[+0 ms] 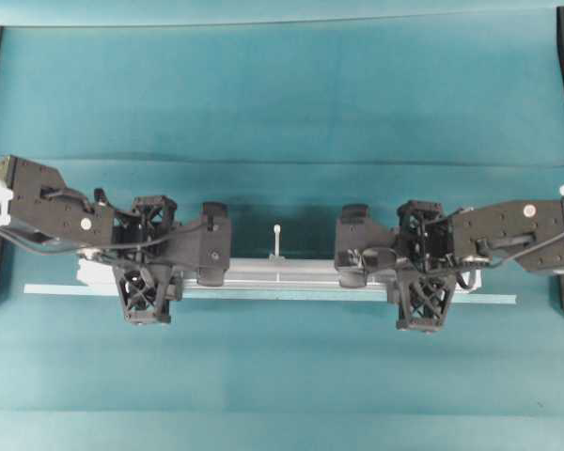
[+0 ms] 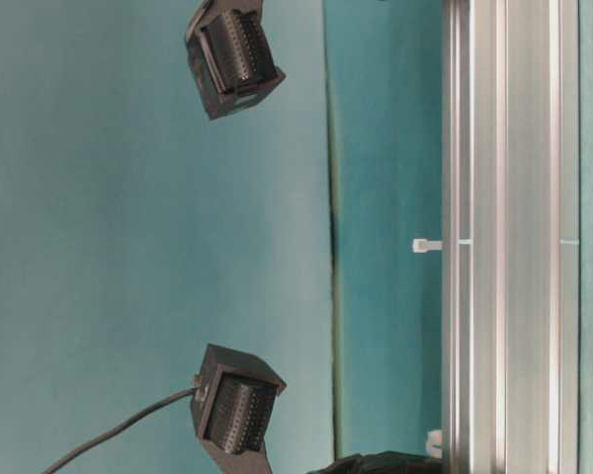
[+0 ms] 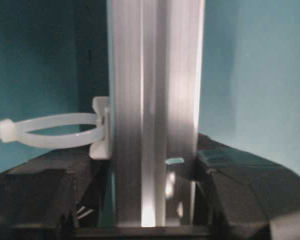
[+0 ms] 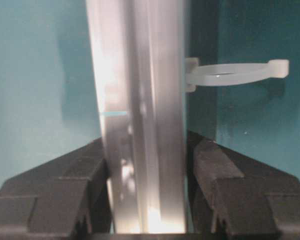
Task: Lift the large metal rail with both hands.
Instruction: 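Lift the rail upward with both grippers together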
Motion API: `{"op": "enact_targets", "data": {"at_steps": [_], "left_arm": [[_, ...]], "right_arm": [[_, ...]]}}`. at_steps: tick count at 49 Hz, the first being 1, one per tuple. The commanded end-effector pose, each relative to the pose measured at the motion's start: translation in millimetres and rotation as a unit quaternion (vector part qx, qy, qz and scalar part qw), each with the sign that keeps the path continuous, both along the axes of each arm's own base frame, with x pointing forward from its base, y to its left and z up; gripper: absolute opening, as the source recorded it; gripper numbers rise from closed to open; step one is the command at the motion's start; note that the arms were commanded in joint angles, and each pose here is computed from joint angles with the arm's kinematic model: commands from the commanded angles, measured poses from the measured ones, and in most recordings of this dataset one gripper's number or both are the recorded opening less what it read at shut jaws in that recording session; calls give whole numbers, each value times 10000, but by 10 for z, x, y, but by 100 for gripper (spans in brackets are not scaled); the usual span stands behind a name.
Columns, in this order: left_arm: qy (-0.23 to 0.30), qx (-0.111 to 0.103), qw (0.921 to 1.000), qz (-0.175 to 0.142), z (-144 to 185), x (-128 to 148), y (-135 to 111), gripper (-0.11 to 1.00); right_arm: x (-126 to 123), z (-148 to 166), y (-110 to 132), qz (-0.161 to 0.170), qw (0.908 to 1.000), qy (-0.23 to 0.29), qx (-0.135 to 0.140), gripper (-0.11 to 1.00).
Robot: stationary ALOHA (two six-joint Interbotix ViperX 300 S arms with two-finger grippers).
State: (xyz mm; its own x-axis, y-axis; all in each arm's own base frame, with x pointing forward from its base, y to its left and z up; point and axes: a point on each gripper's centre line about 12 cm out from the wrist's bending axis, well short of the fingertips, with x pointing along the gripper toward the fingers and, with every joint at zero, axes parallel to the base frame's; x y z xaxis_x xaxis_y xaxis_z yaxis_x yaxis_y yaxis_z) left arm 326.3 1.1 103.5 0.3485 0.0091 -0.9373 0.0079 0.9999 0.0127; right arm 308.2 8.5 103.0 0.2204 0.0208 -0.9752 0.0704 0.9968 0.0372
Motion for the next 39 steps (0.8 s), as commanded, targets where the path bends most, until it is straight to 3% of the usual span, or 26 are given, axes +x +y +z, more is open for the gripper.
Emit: {"op": "enact_targets", "data": {"at_steps": [1, 26, 39], "left_arm": [[-153, 23, 9999, -62, 52, 43, -13, 41], [-153, 32, 9999, -60, 63, 48, 2, 41], [-260, 43, 9996, -29, 306, 115, 25, 41]], "right_arm": [[21, -5, 27, -36, 10000, 9, 45, 40], [17, -3, 31, -49, 10000, 40, 66, 40], [113, 306, -5, -89, 9999, -45, 86, 40]]}}
